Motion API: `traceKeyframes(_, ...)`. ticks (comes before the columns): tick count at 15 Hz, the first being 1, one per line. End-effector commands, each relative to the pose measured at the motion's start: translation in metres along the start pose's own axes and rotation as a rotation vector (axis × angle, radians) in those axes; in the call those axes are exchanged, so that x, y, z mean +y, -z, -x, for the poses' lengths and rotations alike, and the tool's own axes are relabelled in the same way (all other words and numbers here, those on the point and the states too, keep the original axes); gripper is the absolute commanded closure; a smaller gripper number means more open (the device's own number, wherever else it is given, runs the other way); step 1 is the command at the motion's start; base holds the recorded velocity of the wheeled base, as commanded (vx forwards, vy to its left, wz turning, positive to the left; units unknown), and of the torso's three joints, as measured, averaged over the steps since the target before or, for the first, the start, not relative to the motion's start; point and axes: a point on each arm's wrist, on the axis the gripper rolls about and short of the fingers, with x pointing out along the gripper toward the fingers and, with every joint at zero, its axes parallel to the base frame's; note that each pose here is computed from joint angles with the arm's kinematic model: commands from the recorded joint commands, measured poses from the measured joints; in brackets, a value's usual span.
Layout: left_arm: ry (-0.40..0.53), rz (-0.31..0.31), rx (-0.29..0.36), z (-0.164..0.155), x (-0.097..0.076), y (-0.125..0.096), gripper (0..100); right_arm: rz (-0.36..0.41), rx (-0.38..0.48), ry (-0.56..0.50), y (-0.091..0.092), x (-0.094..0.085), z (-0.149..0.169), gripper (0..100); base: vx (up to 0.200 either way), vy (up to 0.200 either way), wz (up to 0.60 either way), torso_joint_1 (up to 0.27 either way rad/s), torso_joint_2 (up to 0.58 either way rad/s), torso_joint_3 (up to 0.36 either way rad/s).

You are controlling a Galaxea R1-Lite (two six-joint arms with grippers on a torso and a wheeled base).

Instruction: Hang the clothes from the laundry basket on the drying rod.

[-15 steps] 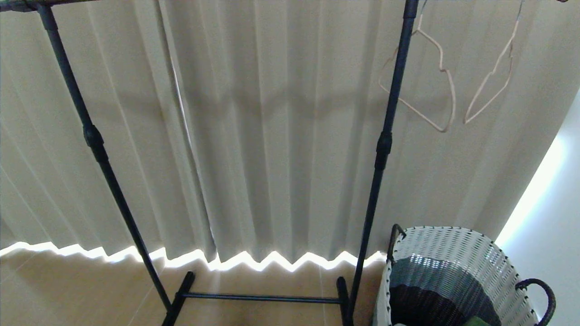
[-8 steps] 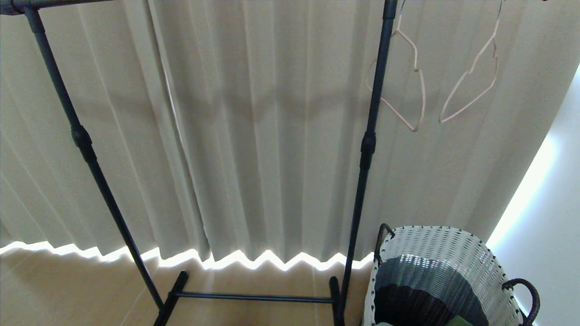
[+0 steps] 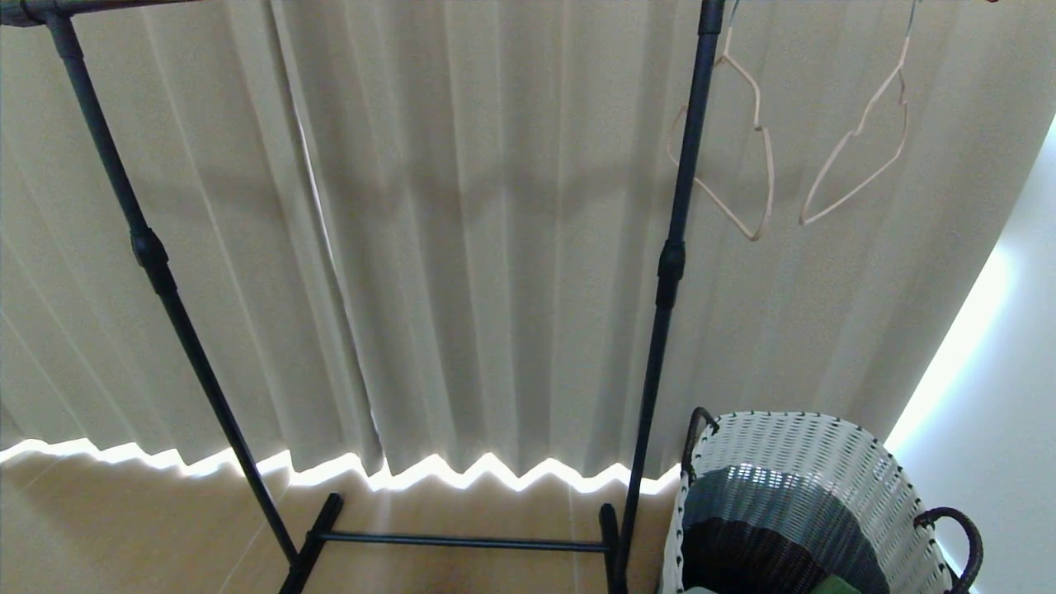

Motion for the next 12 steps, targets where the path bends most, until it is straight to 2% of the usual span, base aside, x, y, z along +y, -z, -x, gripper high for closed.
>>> traceKeyframes(1, 0.000, 0.000, 0.000, 0.000, 0.000, 0.000, 0, 0.073, 0.109, -0.057, -0.021, -0.002, -0.007, 0, 0.000, 0.000, 0.00, 0.000, 0.00, 0.000)
traceKeyframes(2, 0.000, 0.000, 0.000, 0.000, 0.000, 0.000, 0, 0.108, 0.176, -0.073, -0.026, -0.002, -0.013, 0, 0.000, 0.000, 0.00, 0.000, 0.00, 0.000)
traceKeyframes(4, 0.000, 0.000, 0.000, 0.000, 0.000, 0.000, 0, 0.274, 0.408, -0.095, -0.040, 0.001, -0.045, 0, 0.000, 0.000, 0.00, 0.000, 0.00, 0.000)
traceKeyframes(5, 0.000, 0.000, -0.002, 0.000, 0.000, 0.000, 0, 0.306, 0.448, -0.101, -0.041, 0.001, -0.051, 0, 0.000, 0.000, 0.00, 0.000, 0.00, 0.000)
traceKeyframes(6, 0.000, 0.002, 0.000, 0.000, 0.000, 0.000, 0, 0.409, 0.599, -0.148, -0.037, 0.003, -0.072, 0, 0.000, 0.000, 0.00, 0.000, 0.00, 0.000)
traceKeyframes(7, 0.000, 0.002, 0.000, 0.000, 0.000, 0.000, 0, 0.469, 0.682, -0.187, -0.033, 0.004, -0.084, 0, 0.000, 0.000, 0.00, 0.000, 0.00, 0.000)
traceKeyframes(8, 0.000, 0.002, 0.000, 0.000, 0.000, 0.000, 0, 0.513, 0.738, -0.228, -0.030, 0.005, -0.095, 0, 0.000, 0.000, 0.00, 0.000, 0.00, 0.000)
traceKeyframes(9, 0.000, 0.002, 0.000, 0.000, 0.000, 0.000, 0, 0.517, 0.740, -0.234, -0.030, 0.006, -0.096, 0, 0.000, 0.000, 0.00, 0.000, 0.00, 0.000)
traceKeyframes(10, 0.000, 0.002, 0.000, 0.000, 0.000, 0.000, 0, 0.593, 0.806, -0.340, -0.023, 0.011, -0.117, 0, 0.000, 0.000, 0.00, 0.000, 0.00, 0.000)
traceKeyframes(12, 0.000, 0.002, 0.000, 0.000, 0.000, 0.000, 0, 0.623, 0.841, -0.439, -0.017, 0.017, -0.127, 0, 0.000, 0.000, 0.00, 0.000, 0.00, 0.000)
